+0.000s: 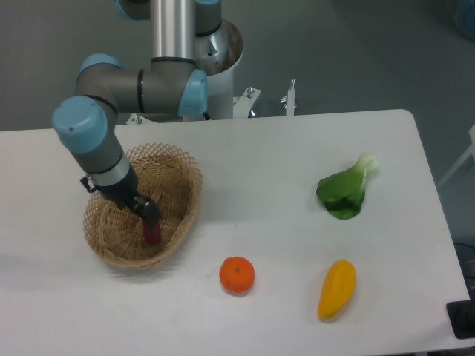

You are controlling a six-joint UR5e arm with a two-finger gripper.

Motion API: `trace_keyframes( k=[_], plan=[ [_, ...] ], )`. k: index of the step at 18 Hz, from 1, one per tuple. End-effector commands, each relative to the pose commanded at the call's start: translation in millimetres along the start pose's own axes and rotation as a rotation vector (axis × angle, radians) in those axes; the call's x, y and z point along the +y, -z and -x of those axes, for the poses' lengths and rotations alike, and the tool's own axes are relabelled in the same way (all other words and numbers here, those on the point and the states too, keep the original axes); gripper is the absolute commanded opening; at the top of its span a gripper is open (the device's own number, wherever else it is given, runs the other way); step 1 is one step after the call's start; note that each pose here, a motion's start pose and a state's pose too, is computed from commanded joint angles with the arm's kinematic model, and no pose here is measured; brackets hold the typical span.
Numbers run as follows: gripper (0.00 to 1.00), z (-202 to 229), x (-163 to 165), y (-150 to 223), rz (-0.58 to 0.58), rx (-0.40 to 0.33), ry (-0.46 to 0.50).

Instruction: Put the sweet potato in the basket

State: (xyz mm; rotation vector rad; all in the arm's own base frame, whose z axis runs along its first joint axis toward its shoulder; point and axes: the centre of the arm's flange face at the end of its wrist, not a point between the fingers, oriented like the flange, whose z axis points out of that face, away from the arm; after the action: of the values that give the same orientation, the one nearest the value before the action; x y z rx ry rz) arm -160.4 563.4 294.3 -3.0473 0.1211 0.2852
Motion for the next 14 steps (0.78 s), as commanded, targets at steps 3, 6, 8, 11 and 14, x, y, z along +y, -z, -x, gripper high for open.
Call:
trace_keyframes(
  k=[3, 6, 8, 11, 14],
  plan=[
    [1.00, 56.2, 5.9, 27.9, -0.029, -0.063, 0.078],
    [1.00, 118.5, 32.0, 49.6, 0.061, -0.122, 0.073],
    [1.00, 163.7, 60.6, 54.4, 0.127, -0.098, 0.008],
    [1.00, 224.6, 114.2, 60.5, 0.150, -0.095, -0.027],
    [1.00, 266.7, 167.5, 68.2, 0.169, -0.090, -0.085]
  ],
)
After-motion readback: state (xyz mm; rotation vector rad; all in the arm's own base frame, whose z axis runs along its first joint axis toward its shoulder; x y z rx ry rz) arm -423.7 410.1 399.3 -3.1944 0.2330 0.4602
